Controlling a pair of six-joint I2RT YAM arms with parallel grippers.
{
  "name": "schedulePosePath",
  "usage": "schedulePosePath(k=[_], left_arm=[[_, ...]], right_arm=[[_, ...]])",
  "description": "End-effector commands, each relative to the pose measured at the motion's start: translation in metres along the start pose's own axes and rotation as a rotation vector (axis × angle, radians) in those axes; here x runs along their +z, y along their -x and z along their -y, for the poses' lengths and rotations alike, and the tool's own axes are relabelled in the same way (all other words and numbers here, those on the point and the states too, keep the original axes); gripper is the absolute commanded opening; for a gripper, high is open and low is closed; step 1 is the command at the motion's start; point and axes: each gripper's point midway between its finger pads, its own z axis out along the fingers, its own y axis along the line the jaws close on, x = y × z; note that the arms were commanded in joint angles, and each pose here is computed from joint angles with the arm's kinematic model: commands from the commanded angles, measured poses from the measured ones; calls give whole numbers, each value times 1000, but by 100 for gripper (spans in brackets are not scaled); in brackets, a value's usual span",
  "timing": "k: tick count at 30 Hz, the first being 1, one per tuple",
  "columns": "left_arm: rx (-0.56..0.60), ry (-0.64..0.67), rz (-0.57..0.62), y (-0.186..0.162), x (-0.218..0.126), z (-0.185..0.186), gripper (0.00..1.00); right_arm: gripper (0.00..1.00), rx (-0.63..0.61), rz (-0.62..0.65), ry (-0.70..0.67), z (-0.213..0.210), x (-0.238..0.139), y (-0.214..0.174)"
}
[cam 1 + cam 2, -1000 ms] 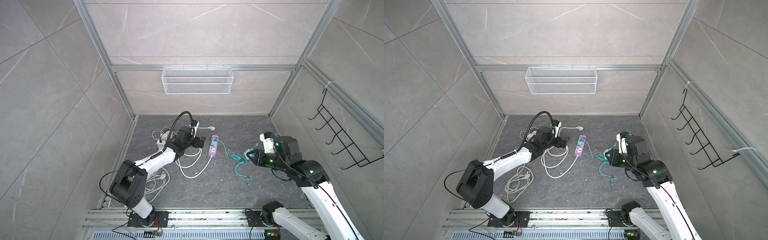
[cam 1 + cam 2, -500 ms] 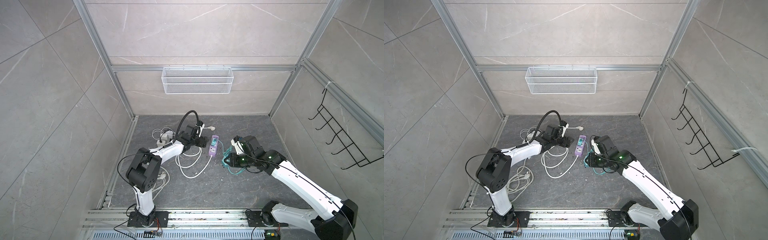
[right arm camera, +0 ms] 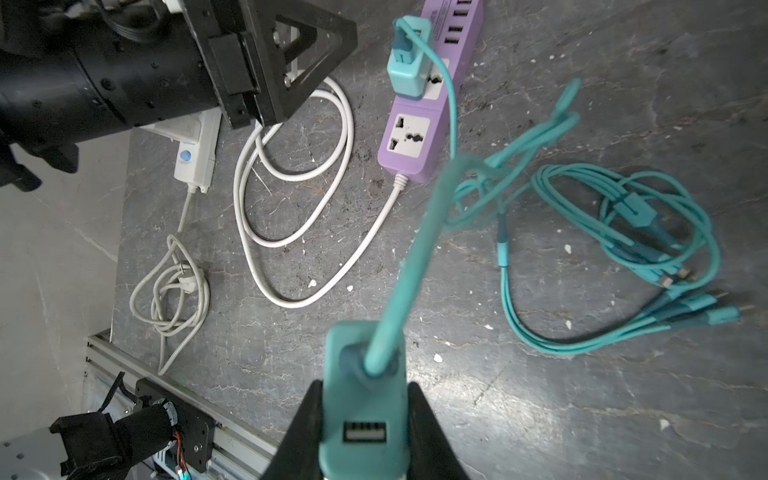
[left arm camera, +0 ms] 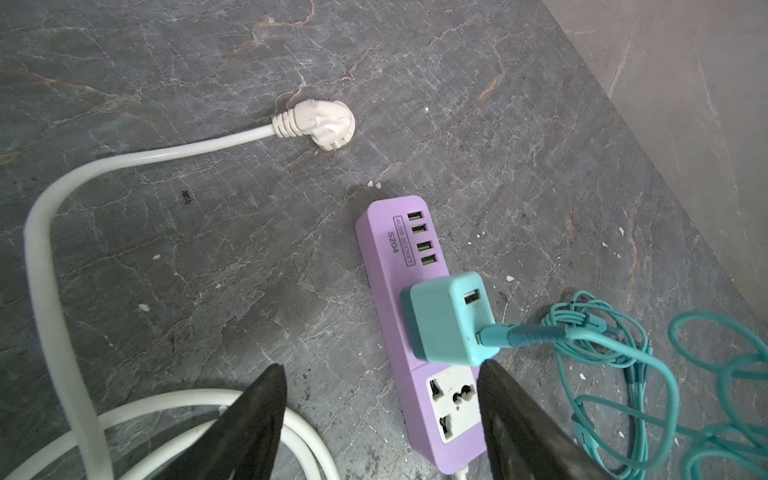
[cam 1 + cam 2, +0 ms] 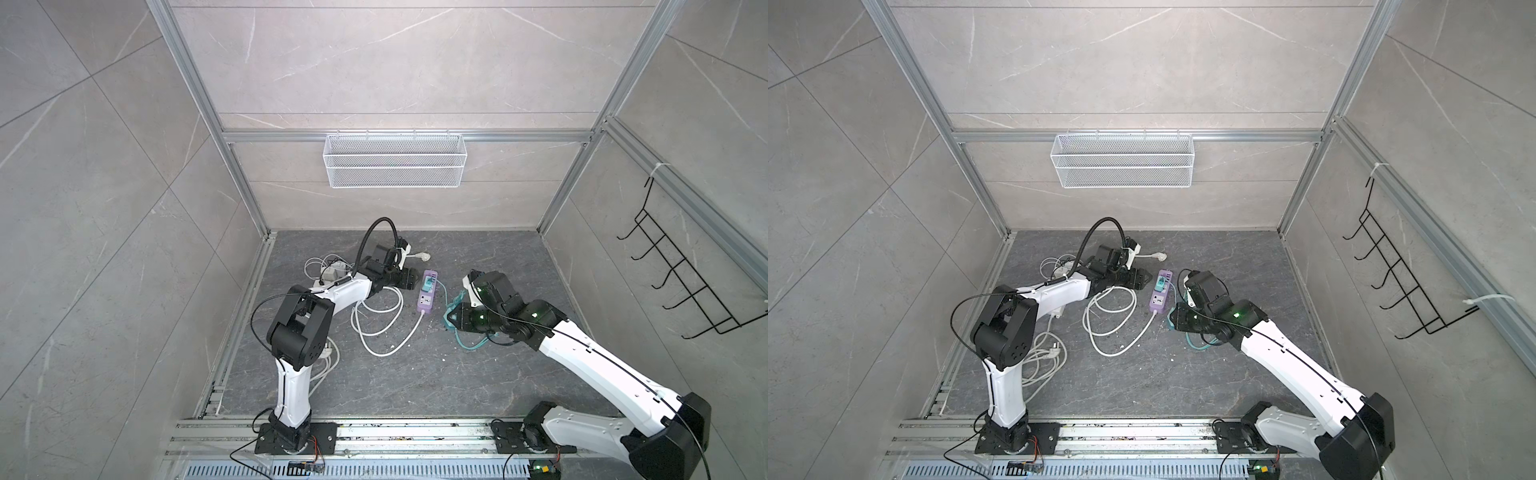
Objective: Insert the plug
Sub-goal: 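Swing the teal charger with the right gripper back over the purple strip, then lower the charger with the right gripper toward the strip's free universal socket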
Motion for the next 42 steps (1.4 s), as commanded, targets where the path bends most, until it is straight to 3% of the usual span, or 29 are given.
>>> schedulePosePath(k=[1, 16, 28, 42], left_arm=[[-22, -69, 40, 21, 4, 6, 72], [-39, -143, 5, 26, 24, 22, 68], [-41, -127, -65, 1, 35, 24, 66], [-53, -35, -140, -26, 47, -1, 64]], right_arm=[[5, 20, 41, -24, 4, -18, -1], [6, -70, 29, -64, -16, -39, -34], [5, -77, 9, -116, -21, 11, -30], [5, -77, 7, -262, -7, 55, -7]])
